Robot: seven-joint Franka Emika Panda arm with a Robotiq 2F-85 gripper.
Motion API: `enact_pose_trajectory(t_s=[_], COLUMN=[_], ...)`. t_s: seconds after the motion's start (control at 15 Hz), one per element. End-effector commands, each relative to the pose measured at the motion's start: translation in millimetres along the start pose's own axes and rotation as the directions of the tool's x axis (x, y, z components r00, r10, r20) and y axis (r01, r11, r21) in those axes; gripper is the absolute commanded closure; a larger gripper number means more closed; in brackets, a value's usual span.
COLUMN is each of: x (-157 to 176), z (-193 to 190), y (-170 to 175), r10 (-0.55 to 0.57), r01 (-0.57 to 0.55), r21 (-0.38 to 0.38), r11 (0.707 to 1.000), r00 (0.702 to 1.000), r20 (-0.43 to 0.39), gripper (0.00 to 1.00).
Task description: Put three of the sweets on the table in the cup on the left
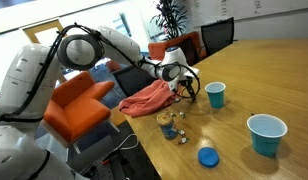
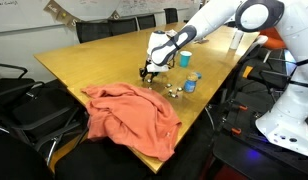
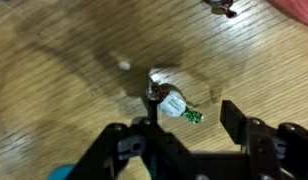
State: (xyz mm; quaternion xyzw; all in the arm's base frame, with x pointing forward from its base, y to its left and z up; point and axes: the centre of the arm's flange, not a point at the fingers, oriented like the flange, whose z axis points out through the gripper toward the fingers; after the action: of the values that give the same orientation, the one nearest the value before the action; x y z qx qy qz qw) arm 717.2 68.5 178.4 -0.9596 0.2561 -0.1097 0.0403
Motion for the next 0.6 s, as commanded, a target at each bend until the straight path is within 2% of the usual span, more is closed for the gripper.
enact_pose_trajectory(t_s=[0.0, 0.27, 0.33, 0.4, 0.53], x=[5.3, 4.0, 3.4, 3.7, 6.9], z=[2.3, 1.4, -2.0, -7.9, -26.9], y=[-7.1, -5.5, -5.7, -6.1, -4.6], r10=[0.01, 0.008, 0.007, 0.007, 0.031], r01=[-0.01, -0.008, -0.007, -0.007, -0.031], r21=[-0.01, -0.013, -0.012, -0.005, 0.023], r11=[1.0, 1.0, 1.0, 1.0, 0.999], r00=[1.0, 1.0, 1.0, 1.0, 0.999], r20=[0.013, 0.009, 0.002, -0.006, -0.021], gripper=[0.64, 0.95, 0.99, 0.95, 0.94])
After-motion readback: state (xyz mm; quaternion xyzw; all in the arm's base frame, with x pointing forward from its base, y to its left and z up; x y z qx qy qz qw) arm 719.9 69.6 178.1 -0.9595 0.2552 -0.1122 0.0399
